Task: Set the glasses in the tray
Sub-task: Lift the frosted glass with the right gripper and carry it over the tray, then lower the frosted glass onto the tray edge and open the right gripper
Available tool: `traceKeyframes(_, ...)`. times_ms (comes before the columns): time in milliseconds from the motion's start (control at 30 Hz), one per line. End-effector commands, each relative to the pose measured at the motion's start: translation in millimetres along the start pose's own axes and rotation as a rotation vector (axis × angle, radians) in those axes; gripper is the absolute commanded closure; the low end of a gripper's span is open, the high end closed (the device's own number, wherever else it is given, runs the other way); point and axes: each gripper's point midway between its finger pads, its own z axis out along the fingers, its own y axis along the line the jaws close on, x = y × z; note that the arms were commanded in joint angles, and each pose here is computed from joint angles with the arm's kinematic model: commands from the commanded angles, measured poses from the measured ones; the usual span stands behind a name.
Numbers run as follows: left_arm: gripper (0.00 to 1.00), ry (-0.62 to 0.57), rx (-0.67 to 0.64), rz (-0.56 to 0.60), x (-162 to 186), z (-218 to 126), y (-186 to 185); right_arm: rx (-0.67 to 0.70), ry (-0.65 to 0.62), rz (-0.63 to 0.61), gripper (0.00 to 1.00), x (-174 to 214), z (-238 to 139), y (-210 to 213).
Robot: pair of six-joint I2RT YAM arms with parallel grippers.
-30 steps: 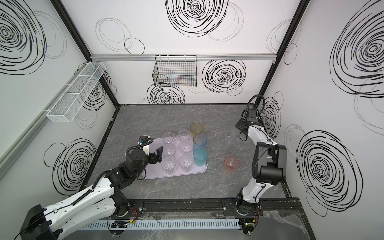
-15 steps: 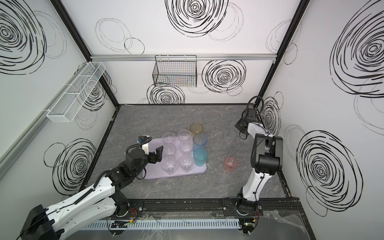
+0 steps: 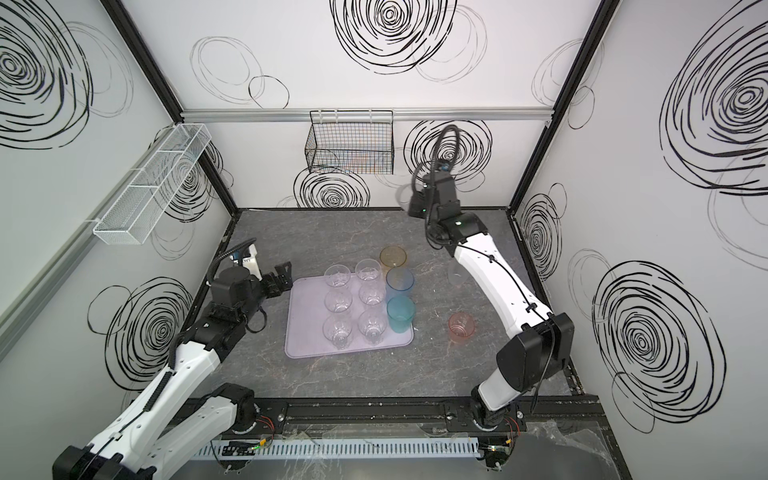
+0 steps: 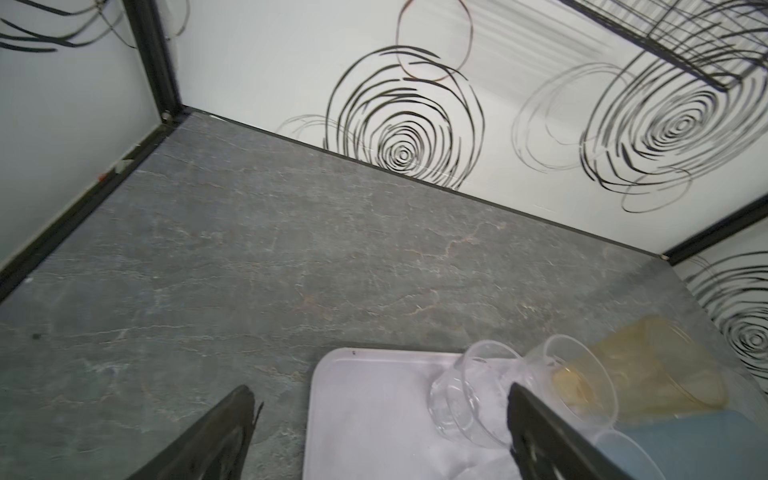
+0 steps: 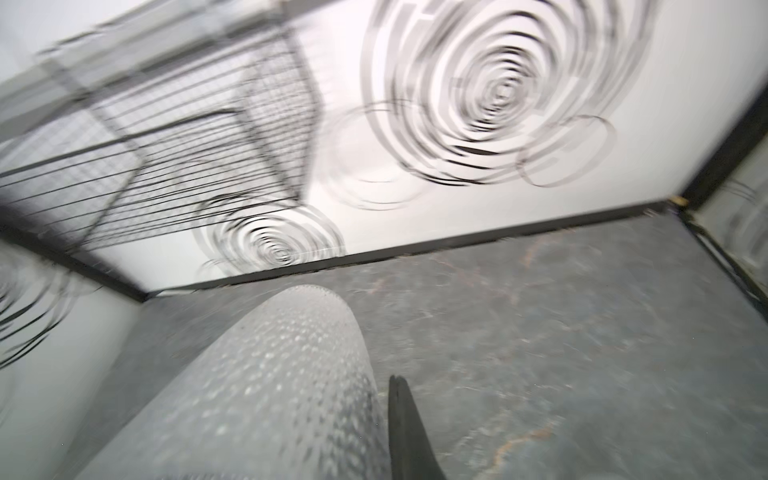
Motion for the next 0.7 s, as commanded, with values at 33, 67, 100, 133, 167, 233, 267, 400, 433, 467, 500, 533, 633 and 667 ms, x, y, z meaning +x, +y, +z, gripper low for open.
traceKeyframes(33,0.04,-0.003,-0.02,-0.048,-13.1,-4.0,16.7,-0.106,0.184,-0.201,1.0,65.5,4.4,89.3)
traceKeyframes(67,0.04,-0.011,-0.044,-0.067,-13.4,-4.5,23.6,-0.145,0.212,-0.232,1.0,78.0,4.9,111.5)
traceKeyframes(100,0.04,-0.017,-0.077,-0.076,-12.7,-5.9,31.9,-0.18,0.242,-0.269,1.0,94.4,5.9,135.2)
traceKeyframes(133,0.04,-0.026,-0.106,-0.108,-12.6,-7.9,39.9,-0.205,0.267,-0.3,1.0,109.7,7.1,154.8)
traceKeyframes(167,0.04,-0.031,-0.126,-0.119,-11.8,-9.6,45.7,-0.232,0.282,-0.327,1.0,121.0,7.2,170.9)
traceKeyframes(233,0.04,-0.043,-0.165,-0.136,-10.4,-16.0,56.3,-0.267,0.326,-0.383,1.0,151.7,9.9,198.0)
traceKeyframes(267,0.04,-0.046,-0.178,-0.137,-9.1,-18.7,59.6,-0.287,0.346,-0.405,1.0,164.6,10.1,208.7)
traceKeyframes(400,0.04,-0.073,-0.253,-0.163,-0.7,-31.7,78.5,-0.336,0.399,-0.476,1.0,209.2,15.9,237.2)
traceKeyframes(433,0.04,-0.078,-0.258,-0.171,1.2,-33.5,80.8,-0.348,0.417,-0.484,1.0,220.2,19.2,241.2)
traceKeyframes(467,0.04,-0.076,-0.255,-0.173,3.7,-33.3,80.9,-0.354,0.432,-0.489,1.0,228.4,22.5,242.6)
traceKeyframes(500,0.04,-0.068,-0.245,-0.168,6.0,-31.8,79.7,-0.361,0.456,-0.497,1.0,239.8,26.9,243.1)
traceKeyframes(533,0.04,-0.057,-0.242,-0.166,8.2,-30.2,79.3,-0.352,0.488,-0.51,1.0,254.3,34.3,240.5)
traceKeyframes(633,0.04,-0.03,-0.234,-0.182,17.0,-25.7,79.2,-0.316,0.545,-0.537,1.0,281.4,47.9,233.1)
traceKeyframes(667,0.04,-0.026,-0.224,-0.193,19.8,-24.1,78.1,-0.308,0.55,-0.536,1.0,285.9,51.0,231.7)
